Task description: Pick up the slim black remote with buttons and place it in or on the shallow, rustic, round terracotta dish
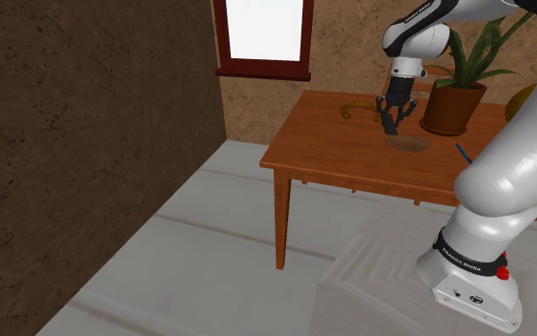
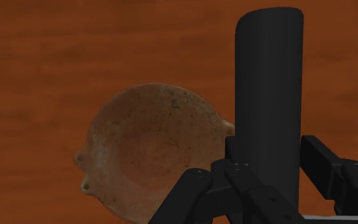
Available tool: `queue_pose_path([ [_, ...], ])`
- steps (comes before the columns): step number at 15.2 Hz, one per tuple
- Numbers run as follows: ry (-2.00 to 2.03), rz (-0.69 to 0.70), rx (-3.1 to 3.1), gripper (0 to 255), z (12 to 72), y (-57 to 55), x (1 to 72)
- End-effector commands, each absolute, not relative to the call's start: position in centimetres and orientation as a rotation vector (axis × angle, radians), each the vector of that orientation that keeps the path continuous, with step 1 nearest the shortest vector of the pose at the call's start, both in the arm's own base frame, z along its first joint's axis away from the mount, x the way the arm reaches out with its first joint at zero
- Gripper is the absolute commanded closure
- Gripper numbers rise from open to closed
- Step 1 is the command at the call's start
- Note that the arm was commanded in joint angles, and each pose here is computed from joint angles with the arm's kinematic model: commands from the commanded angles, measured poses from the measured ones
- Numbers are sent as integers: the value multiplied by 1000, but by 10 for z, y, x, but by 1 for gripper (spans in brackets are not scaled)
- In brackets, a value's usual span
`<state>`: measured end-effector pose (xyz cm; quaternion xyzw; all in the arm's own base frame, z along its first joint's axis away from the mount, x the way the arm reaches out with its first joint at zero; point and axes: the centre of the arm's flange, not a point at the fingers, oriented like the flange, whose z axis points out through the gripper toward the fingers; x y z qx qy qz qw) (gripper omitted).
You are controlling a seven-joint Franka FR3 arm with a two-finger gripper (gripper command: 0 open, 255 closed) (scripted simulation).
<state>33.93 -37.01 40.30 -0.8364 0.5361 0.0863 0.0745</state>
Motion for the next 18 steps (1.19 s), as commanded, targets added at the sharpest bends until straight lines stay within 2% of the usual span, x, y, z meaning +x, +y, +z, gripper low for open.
queue_pose_path([
  [1, 1607, 259, -2511, 255, 403, -383, 317],
  [5, 1607, 259, -2511, 255, 398, -412, 266],
  [18, 1607, 259, -2511, 255, 341, -412, 266],
])
